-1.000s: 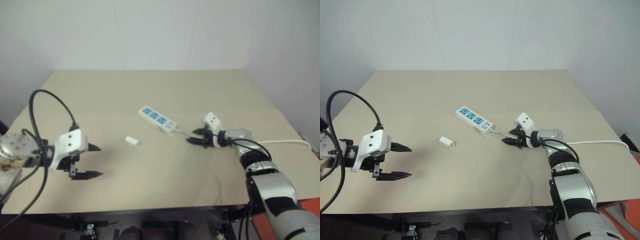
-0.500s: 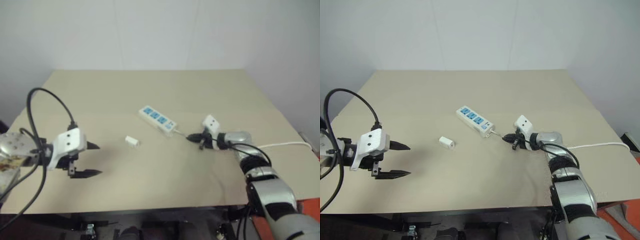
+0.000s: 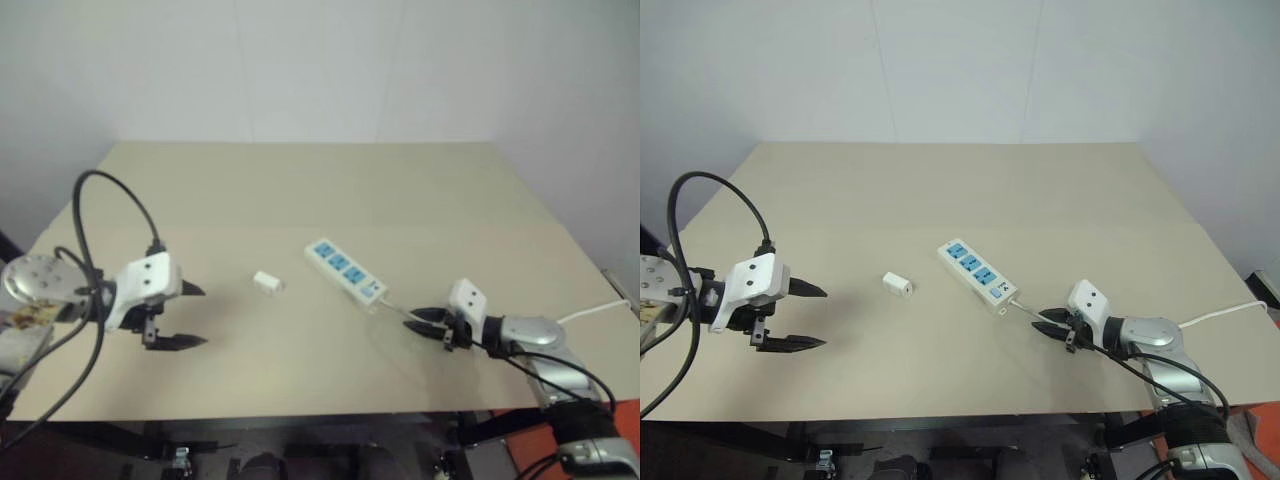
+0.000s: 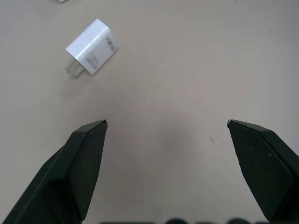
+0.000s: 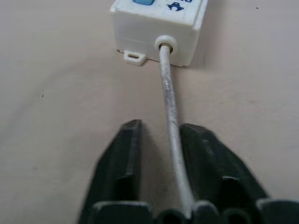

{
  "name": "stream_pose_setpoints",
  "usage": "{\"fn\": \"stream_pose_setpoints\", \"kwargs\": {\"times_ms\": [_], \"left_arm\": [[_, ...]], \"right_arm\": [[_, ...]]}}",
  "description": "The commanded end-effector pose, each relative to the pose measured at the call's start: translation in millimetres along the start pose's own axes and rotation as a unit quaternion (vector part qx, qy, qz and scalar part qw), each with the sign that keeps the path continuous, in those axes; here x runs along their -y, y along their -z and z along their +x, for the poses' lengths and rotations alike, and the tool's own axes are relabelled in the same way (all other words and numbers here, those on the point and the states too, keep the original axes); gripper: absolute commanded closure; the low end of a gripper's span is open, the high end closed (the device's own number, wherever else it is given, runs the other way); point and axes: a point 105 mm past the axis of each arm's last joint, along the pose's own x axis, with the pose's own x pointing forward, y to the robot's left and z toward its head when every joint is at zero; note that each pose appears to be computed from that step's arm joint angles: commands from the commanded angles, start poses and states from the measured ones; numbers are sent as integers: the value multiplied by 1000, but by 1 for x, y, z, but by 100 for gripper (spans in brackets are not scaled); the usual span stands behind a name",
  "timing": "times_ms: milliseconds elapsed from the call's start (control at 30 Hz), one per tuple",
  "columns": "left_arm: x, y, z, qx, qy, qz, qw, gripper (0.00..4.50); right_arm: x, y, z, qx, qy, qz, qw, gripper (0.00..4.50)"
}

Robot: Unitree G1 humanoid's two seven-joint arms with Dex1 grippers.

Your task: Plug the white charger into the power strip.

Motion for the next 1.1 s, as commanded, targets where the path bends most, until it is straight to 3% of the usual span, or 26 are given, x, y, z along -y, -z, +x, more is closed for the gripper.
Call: {"fn": "stream_pose_setpoints", "kwargs": {"times_ms": [33,167,200,467,1100], "left_arm": [[-3,-3,-3,-2,-4,15,1000,0],[-3,-2,-3,-2,-2,16,1000,0],[-2,-2,-3,-2,-2,16,1000,0],[-1,-3,-2,0,-5,14,1000,0],[0,-1,-1,-2,-11,19,1000,0]], "right_arm": [[7,-19,-3,48,42,11,998,142],[6,-36,-5,97,75,15,992,7],[4,-40,-5,107,77,19,991,3],[4,-64,0,178,132,52,974,3],[-16,-49,43,148,85,80,982,3]]}}
